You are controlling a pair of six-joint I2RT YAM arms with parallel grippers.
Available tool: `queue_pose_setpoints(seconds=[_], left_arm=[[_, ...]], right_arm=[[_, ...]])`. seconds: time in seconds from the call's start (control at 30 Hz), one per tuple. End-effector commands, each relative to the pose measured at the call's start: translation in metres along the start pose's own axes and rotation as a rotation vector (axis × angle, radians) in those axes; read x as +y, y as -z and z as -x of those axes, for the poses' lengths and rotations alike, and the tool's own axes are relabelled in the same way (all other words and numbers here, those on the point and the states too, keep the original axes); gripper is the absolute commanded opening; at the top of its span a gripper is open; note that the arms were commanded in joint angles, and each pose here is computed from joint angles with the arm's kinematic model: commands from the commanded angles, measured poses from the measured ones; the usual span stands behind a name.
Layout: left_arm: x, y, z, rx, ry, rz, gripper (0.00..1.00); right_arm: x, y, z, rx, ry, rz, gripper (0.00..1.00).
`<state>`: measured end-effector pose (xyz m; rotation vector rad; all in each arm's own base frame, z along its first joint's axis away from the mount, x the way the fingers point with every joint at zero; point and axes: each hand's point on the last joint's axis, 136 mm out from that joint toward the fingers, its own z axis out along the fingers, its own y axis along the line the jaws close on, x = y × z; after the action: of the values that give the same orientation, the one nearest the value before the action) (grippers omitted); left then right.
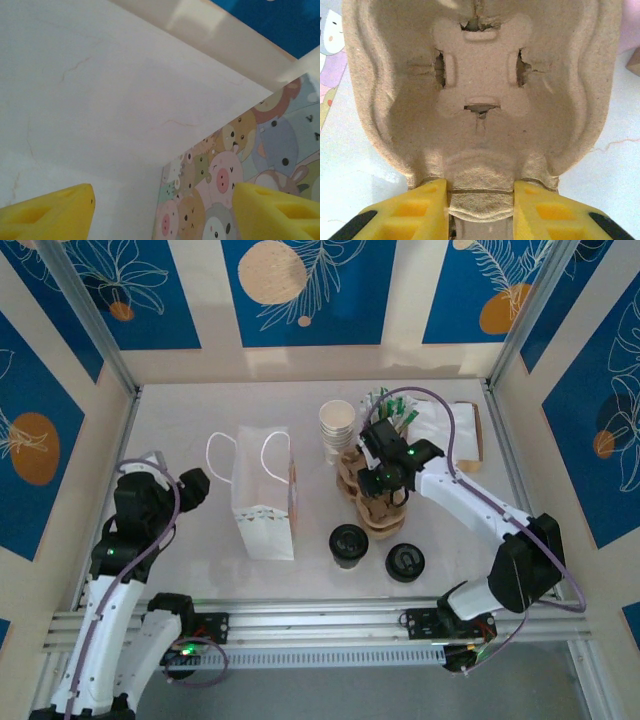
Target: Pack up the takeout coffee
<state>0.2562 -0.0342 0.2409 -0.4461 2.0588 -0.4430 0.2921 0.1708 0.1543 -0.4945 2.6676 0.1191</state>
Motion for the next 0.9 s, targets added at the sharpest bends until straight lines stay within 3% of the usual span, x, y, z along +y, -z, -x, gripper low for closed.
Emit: queue_pose_setpoints(seconds=[0.0,0.27,0.5,0.63,0.77,0.87], left_arm=[[0.017,-0.006,-0.028,0.080,0.118,0.048,0.71],[0.030,-0.029,-0.083,0.253,0.202,0.045,0.65],[0.056,-0.039,-0.125,0.355,0.242,0.124,0.62],[0.059,-0.045,-0.147,0.406,0.262,0.110,0.57],[0.052,-0.050,-0.170,0.472,0.255,0.070,0.56],[0.049,-0.054,-0.186,0.503,0.229,0.062,0.56]], right_arm=[[0.003,0.018,0.000,-0.026,-0.053,0.033,0.34],[0.007,0.007,-0.009,0.018,-0.045,0.051,0.35],[-0.005,-0.010,-0.016,0.091,-0.023,-0.035,0.37],[0.019,0.000,-0.005,0.030,-0.053,0.156,0.37],[-0.011,-0.005,-0.006,0.068,-0.051,-0.031,0.37],[0.008,-0.008,-0.010,0.087,-0.040,0.094,0.39]])
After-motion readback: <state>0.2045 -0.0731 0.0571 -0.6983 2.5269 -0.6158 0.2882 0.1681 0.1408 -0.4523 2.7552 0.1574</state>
